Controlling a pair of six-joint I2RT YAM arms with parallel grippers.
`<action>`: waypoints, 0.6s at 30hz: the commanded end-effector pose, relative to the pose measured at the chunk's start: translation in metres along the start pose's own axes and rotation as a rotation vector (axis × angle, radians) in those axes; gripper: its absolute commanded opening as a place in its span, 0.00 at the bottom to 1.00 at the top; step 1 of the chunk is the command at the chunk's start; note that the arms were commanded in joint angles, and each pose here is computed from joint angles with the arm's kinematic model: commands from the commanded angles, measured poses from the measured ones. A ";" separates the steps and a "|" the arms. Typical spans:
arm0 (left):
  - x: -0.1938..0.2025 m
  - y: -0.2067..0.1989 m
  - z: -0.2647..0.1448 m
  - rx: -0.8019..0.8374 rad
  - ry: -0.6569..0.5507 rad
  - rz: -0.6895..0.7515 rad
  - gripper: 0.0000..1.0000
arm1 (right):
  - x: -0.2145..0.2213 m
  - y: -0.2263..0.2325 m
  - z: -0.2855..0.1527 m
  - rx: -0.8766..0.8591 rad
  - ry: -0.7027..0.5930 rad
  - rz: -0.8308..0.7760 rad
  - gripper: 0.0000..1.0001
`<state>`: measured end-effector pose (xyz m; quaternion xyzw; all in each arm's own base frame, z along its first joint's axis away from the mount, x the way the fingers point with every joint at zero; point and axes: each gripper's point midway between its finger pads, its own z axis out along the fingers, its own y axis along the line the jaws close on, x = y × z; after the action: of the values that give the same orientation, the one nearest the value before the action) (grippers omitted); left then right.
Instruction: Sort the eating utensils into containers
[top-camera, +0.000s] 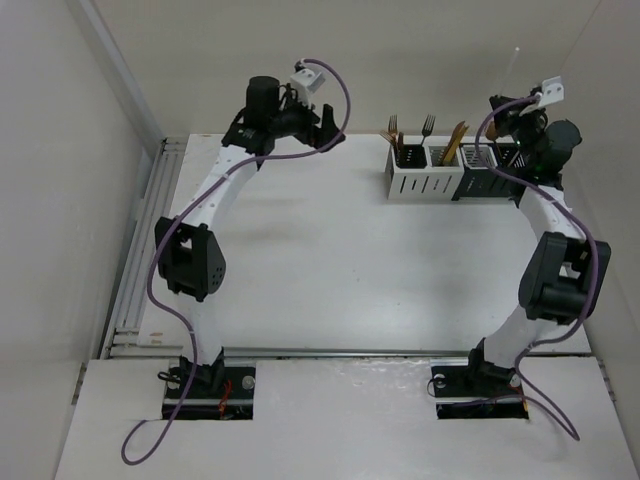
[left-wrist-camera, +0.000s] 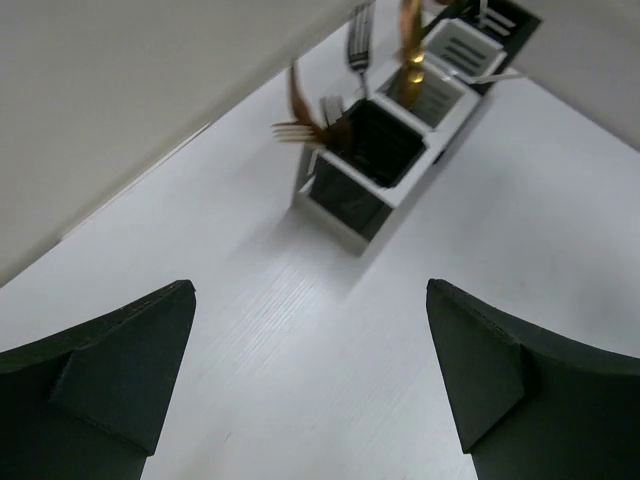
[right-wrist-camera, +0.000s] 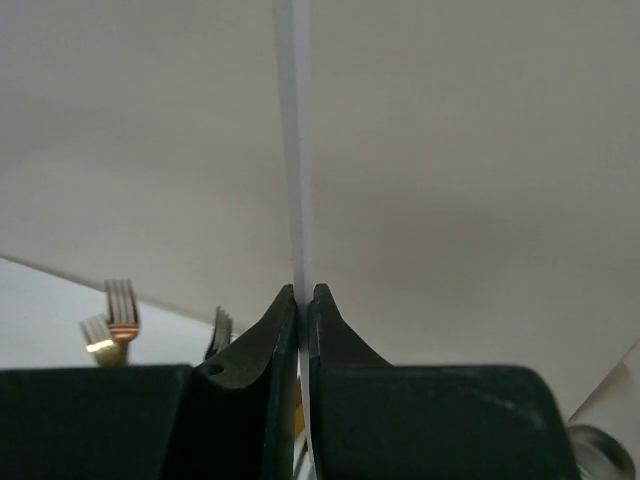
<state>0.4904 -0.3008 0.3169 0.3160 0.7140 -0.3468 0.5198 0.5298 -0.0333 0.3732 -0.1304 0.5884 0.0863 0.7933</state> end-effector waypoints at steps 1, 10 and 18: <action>-0.020 0.019 -0.035 -0.092 -0.034 0.072 1.00 | -0.011 -0.004 0.018 -0.058 -0.143 -0.114 0.00; -0.004 0.049 -0.049 -0.162 -0.013 0.049 1.00 | 0.047 -0.024 0.025 -0.042 -0.182 -0.102 0.00; 0.003 0.071 -0.066 -0.210 -0.009 0.041 1.00 | 0.087 -0.020 0.015 -0.036 -0.111 -0.047 0.00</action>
<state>0.5174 -0.2216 0.2732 0.2672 0.7674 -0.2761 0.5134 0.5849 -0.0501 0.2774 -0.1407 0.5722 0.0935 0.8025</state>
